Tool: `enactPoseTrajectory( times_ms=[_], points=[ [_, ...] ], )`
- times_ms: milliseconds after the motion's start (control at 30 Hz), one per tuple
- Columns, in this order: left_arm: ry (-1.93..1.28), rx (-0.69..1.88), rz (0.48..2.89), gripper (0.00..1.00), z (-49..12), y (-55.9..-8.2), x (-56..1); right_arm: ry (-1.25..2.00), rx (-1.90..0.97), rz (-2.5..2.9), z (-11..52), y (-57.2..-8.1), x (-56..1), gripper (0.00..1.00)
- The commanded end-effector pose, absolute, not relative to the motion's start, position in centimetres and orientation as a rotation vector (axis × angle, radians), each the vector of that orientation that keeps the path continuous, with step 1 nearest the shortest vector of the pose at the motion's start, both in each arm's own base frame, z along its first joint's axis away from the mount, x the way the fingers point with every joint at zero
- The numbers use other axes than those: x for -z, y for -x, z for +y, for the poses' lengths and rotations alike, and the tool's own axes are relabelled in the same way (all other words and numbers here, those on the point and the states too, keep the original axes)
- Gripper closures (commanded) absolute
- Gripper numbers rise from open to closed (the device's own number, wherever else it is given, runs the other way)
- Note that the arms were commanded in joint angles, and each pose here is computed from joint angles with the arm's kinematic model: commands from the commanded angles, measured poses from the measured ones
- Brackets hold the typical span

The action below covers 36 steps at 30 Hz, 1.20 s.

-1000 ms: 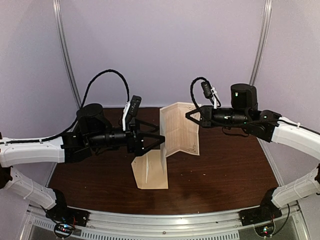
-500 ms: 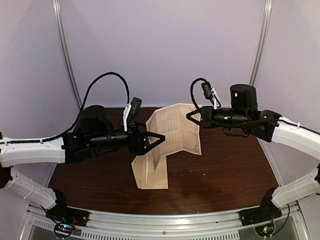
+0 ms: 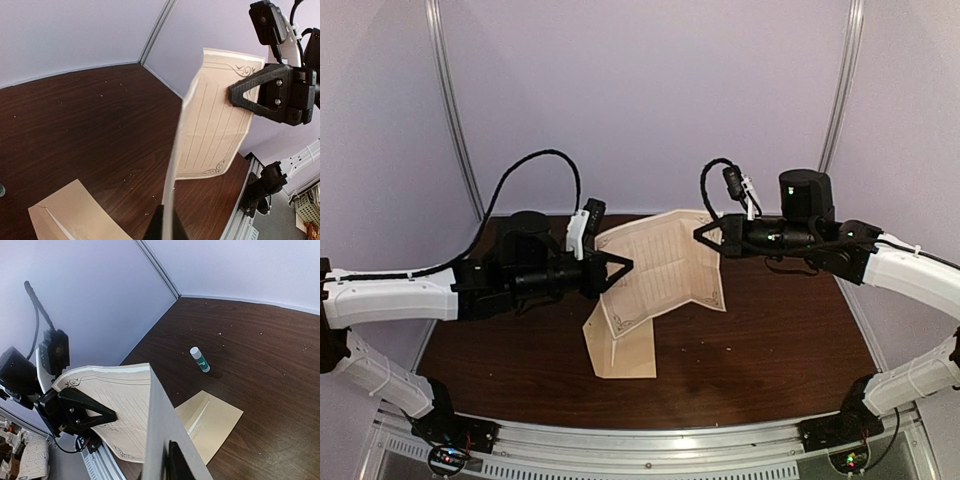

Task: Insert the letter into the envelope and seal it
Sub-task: Fold the letter.

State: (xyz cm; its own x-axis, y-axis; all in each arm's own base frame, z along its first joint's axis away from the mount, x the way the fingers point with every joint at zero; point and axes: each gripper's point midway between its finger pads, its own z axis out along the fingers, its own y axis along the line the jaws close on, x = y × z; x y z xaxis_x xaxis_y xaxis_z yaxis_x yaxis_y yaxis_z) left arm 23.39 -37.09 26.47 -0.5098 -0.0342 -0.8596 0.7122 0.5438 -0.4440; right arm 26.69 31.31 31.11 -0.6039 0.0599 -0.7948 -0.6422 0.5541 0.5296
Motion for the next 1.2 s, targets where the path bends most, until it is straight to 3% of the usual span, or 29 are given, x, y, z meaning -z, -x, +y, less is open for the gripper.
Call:
enactPoseTrajectory(
  times_ms=[0,267,467,667,900,1167],
  points=[
    [-0.525,1.036,1.843,1.00,-36.7,-23.7,-28.3,0.450,-1.058,1.940,31.1,-27.2,-32.5,0.83],
    [-0.647,1.046,1.789,1.00,-36.6,-22.2,-29.8,0.354,-0.991,1.852,27.8,-27.4,-35.7,0.37],
    [-0.732,1.096,1.732,1.00,-36.6,-20.7,-31.3,0.204,-0.887,1.819,23.0,-28.3,-36.7,0.15],
    [-0.772,1.140,1.698,1.00,-36.6,-19.6,-32.6,0.146,-0.818,1.862,20.0,-29.1,-34.7,0.05],
    [-0.819,1.185,1.660,1.00,-36.8,-18.7,-33.7,0.517,-1.090,1.924,25.0,-24.3,-30.5,0.03],
    [-0.904,1.242,1.627,1.00,-37.4,-17.3,-34.2,0.759,-1.248,1.839,29.3,-19.3,-30.8,0.00]
  ],
)
